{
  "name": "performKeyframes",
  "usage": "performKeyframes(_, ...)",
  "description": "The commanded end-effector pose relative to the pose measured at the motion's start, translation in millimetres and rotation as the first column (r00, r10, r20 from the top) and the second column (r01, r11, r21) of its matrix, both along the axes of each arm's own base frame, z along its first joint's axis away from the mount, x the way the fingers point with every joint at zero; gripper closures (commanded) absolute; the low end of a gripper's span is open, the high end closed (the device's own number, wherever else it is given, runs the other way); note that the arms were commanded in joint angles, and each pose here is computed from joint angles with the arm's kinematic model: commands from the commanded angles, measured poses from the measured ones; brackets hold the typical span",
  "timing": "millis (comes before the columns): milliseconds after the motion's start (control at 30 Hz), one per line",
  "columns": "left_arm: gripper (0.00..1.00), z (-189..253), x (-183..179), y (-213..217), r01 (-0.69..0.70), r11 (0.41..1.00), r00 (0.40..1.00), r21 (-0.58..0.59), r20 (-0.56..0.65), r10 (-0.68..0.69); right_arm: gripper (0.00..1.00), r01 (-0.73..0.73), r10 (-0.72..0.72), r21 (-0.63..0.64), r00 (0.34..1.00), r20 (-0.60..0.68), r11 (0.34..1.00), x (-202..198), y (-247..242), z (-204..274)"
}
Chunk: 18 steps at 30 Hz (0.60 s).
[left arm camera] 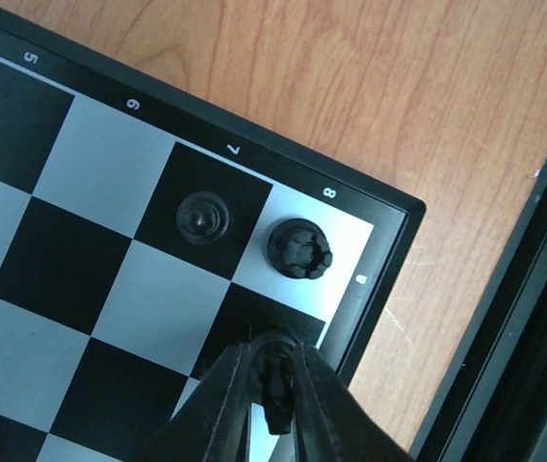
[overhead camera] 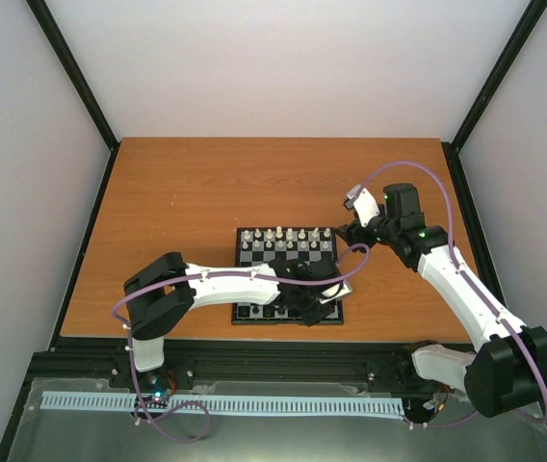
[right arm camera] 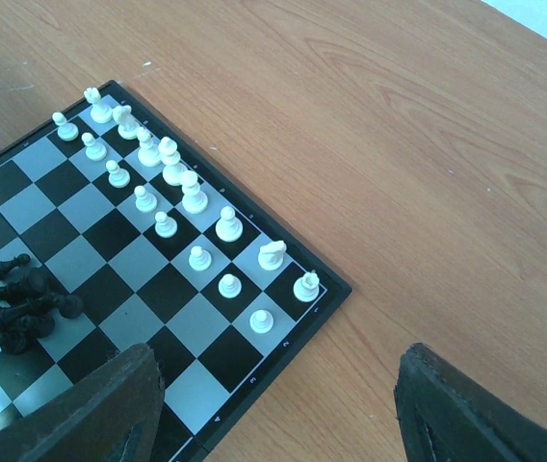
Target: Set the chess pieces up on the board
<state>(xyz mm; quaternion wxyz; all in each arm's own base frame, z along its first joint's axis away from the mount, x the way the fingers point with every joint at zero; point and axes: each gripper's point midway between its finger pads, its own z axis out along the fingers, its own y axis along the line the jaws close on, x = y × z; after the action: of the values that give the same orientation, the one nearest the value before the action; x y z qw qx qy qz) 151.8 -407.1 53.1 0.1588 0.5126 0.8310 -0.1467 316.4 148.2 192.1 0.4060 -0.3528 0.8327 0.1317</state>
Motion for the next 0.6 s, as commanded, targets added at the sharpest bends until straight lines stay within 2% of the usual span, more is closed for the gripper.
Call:
performKeyframes(0,0.83,7.8,4.4,-12.7,0.01,1.0,0.999,-0.024,0.039,-0.009,0.33,-0.01,0.01,0.014,1.0,0.016,1.0,5.1,1.9,9.6)
performKeyframes(400,0.82,3.9,7.2,-11.7,-0.001,1.0,0.999,-0.013,0.05,0.002,0.33,-0.018,0.018,0.014,1.0,0.005,1.0,4.3,2.4,7.1)
performKeyframes(567,0.78,6.1,10.1,-12.0,-0.012,1.0,0.998,-0.016,0.062,0.013,0.33,-0.02,0.02,0.015,1.0,0.004,1.0,4.0,2.6,7.2)
